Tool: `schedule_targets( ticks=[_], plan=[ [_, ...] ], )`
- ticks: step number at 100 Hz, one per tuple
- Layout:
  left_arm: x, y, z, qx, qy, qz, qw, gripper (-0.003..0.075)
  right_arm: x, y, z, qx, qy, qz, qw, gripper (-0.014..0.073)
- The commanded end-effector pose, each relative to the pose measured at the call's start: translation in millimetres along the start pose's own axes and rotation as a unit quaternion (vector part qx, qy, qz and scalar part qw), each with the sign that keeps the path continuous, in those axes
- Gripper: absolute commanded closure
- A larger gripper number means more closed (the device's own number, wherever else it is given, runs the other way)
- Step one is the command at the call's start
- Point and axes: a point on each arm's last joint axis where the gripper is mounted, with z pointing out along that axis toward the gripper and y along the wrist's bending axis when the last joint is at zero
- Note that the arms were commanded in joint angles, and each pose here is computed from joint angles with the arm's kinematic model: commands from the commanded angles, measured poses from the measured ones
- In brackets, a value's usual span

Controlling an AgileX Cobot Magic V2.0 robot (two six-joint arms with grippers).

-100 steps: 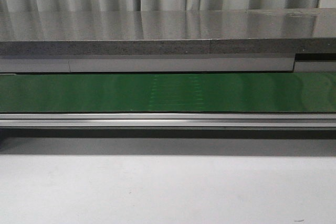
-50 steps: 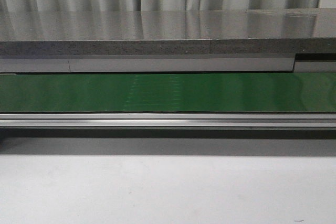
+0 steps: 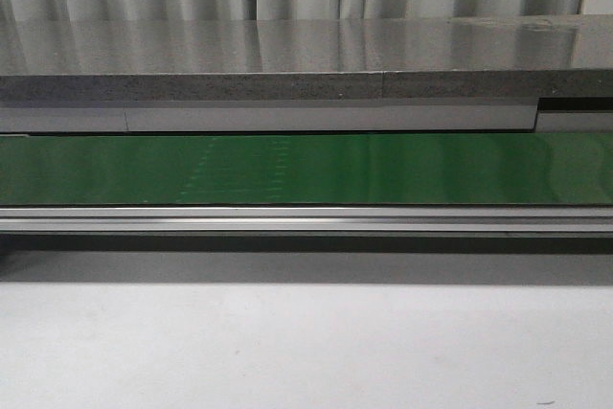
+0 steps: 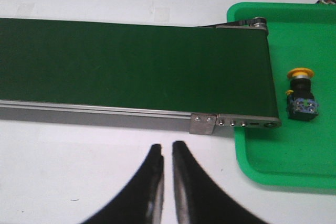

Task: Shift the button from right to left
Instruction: 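Lower the right gripper and grasp the yellow-capped button's black body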

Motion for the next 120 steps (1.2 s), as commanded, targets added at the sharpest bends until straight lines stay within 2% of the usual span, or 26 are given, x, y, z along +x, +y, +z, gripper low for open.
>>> schedule_targets(
  ticks=[1,7,12,21,41,53,64,89,101,120],
  plan=[
    [4,-2,-2,0.009,-0.038,-0.005,0.999,0.0715,-12,1,-5,-0.002,-0.031,0.001,1.000,0.0330],
    [4,-2,-2,0.009,-0.038,-0.005,0.999,0.0715,-12,1,-5,-0.002,-0.030,0.001,1.000,0.0204],
    [4,-2,-2,0.009,-0.038,-0.005,0.999,0.0715,-12,1,-5,-0.002,-0.031,0.001,1.000,0.0132],
    [4,-2,-2,0.009,-0.038,-0.005,0.999,0.0715,-12,1,-5,-0.002,-0.030,0.002,1.000,0.0062],
    [4,-2,-2,0.009,-0.038,-0.005,0.999,0.0715,-13,-2,-5,0.010,-0.034,0.046,0.998,0.0057],
    [4,-2,-2,0.009,-0.038,-0.005,0.999,0.0715,-22,-9,-5,0.056,-0.040,0.044,0.997,0.0057],
    [4,-2,-2,0.009,-0.038,-0.005,0.999,0.0715,-35,-16,-1,0.105,-0.029,0.017,0.994,0.0057],
    [4,-2,-2,0.009,-0.038,-0.005,0.999,0.0715,-76,-24,28,0.169,-0.003,-0.027,0.985,0.0057],
    [4,-2,-2,0.009,-0.038,-0.005,0.999,0.0715,-96,-32,47,0.191,0.003,-0.016,0.981,0.0057],
    [4,-2,-2,0.009,-0.038,-0.005,0.999,0.0715,-113,-64,79,0.234,0.011,0.018,0.972,0.0057]
  ],
)
